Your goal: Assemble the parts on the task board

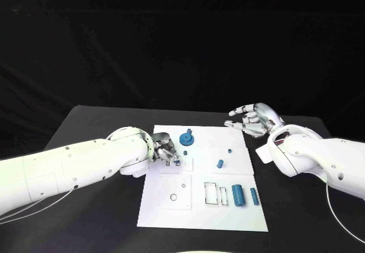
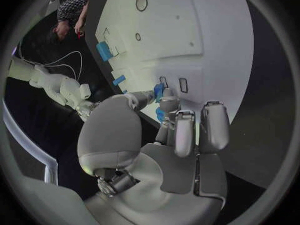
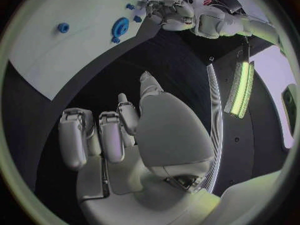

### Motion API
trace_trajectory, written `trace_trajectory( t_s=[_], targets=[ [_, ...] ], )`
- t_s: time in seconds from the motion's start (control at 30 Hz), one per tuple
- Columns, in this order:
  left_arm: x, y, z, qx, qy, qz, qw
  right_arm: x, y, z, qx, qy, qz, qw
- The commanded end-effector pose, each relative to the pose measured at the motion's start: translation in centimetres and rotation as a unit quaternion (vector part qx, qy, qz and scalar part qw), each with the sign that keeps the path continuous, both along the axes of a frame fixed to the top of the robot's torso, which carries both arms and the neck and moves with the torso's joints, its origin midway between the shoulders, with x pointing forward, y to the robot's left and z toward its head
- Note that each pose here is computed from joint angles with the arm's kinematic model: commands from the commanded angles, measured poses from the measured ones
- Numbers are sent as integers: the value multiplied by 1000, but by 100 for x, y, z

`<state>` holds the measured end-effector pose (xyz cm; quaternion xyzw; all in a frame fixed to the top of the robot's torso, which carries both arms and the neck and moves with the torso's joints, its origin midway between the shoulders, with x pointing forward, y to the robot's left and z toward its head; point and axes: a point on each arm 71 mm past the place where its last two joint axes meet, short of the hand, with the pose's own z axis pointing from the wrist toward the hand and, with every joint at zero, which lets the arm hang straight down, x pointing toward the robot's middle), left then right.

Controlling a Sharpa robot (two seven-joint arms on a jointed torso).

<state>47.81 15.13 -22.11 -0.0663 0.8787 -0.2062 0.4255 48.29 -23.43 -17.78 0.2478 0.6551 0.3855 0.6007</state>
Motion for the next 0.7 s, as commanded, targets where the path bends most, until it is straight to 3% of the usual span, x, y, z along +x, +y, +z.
trace_trajectory(
  t_s=[0.03,0.7],
  targets=[
    [-22,-30,-16,14,10,-18,1000,-6,16,-2,-3,-1,10,1000],
    [-17,-57,-43,29,20,-27,999,-6,19,-6,-3,0,11,1000]
  ],
)
